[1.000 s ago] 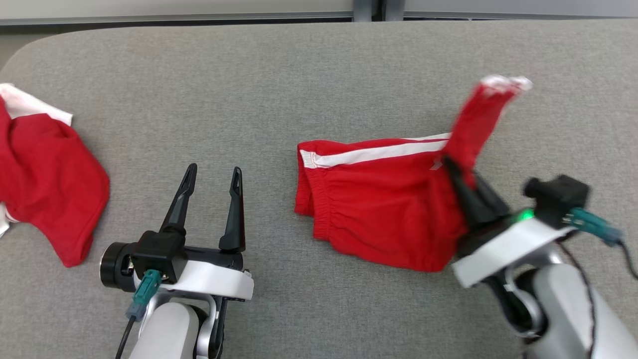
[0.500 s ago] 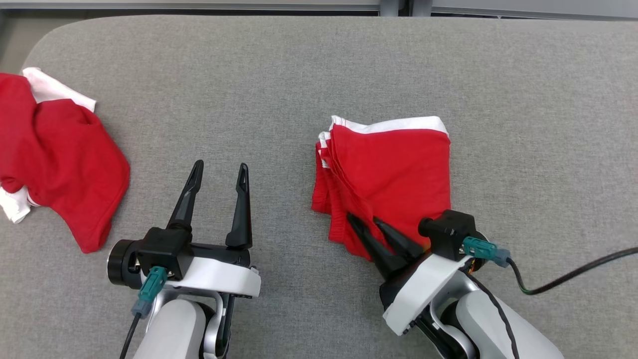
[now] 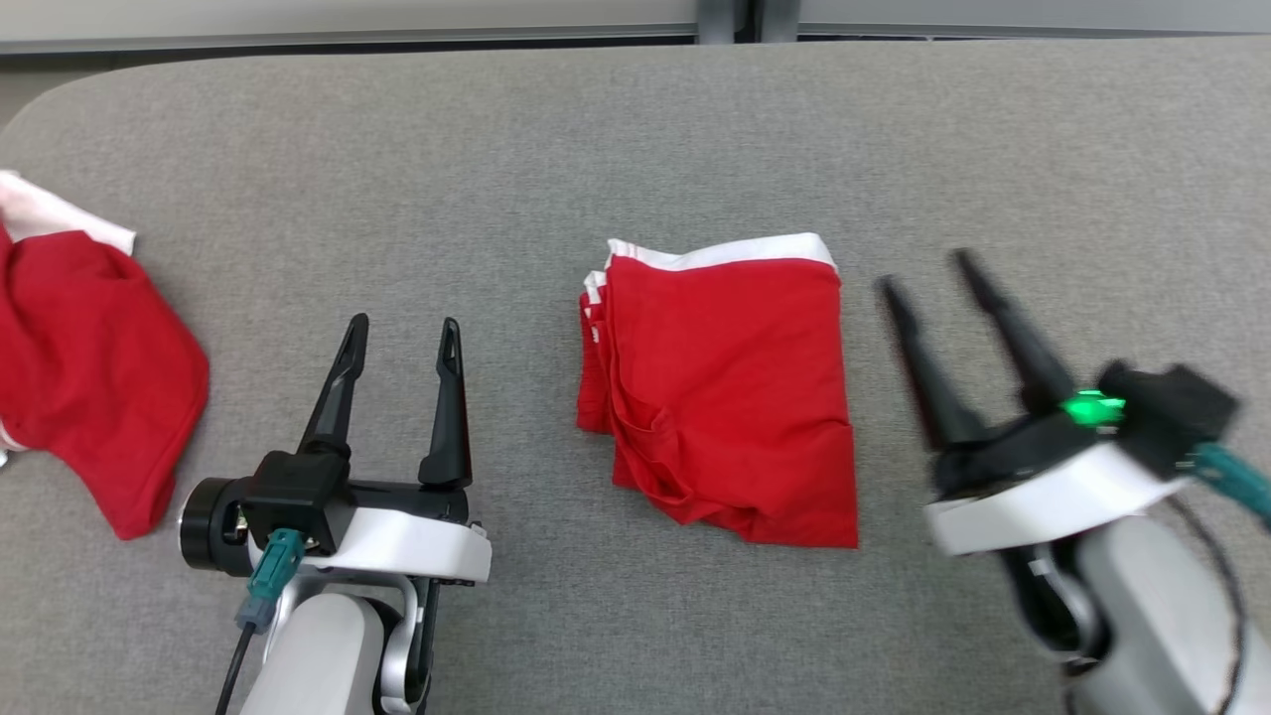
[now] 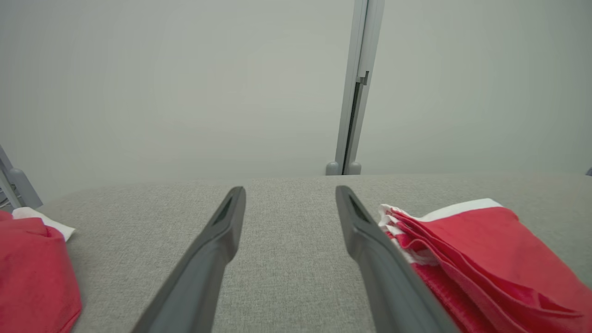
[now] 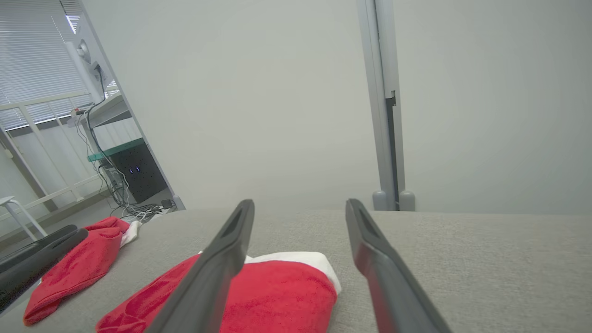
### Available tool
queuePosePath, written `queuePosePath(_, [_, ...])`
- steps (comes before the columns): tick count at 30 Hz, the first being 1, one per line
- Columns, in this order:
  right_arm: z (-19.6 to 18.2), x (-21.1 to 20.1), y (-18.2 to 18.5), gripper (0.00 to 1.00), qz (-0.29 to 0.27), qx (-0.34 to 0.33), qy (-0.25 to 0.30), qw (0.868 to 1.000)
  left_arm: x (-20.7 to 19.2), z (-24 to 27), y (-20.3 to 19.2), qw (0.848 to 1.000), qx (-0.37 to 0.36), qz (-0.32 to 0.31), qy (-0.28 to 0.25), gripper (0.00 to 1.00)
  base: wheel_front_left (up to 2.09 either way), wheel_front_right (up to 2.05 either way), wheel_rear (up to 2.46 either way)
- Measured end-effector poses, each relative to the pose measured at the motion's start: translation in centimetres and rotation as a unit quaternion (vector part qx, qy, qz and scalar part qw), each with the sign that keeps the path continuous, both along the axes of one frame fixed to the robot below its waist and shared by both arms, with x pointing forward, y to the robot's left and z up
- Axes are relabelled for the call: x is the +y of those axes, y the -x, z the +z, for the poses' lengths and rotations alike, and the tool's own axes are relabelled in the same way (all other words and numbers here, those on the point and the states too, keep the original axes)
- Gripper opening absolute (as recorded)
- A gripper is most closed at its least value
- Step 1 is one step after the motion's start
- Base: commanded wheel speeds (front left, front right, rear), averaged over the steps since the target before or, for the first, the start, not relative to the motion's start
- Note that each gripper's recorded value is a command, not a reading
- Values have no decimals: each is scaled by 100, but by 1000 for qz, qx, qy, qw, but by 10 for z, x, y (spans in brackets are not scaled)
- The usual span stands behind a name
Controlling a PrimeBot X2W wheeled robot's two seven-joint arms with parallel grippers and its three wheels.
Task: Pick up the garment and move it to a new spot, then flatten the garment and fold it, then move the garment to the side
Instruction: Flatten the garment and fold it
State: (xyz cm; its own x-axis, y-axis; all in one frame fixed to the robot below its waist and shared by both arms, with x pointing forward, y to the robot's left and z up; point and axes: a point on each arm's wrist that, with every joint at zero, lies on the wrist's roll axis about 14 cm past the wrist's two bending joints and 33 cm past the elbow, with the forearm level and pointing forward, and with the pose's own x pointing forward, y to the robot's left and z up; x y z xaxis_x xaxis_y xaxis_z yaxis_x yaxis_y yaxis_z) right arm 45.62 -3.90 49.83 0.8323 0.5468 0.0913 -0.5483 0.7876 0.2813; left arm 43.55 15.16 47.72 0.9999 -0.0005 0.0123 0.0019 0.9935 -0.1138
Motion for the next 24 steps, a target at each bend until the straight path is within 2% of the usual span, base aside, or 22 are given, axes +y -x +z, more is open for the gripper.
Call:
queuePosePath(5, [-7, -80, -9, 100, -115, -1, 33, 993, -2, -2, -1, 1000, 1, -8, -10, 100, 0, 0, 0])
queuePosePath(9, [-15, -117, 0, 100, -161, 8, 68, 985, -2, -3, -1, 1000, 1, -13, -17, 100, 0, 0, 0])
queuePosePath(15, [-22, -141, 16, 100, -194, 25, 91, 977, -3, -5, 0, 1000, 5, -17, -21, 100, 0, 0, 0])
queuePosePath(24, [-18, -142, 19, 100, -198, 22, 97, 975, -3, -10, 3, 1000, 12, -16, -21, 100, 0, 0, 0])
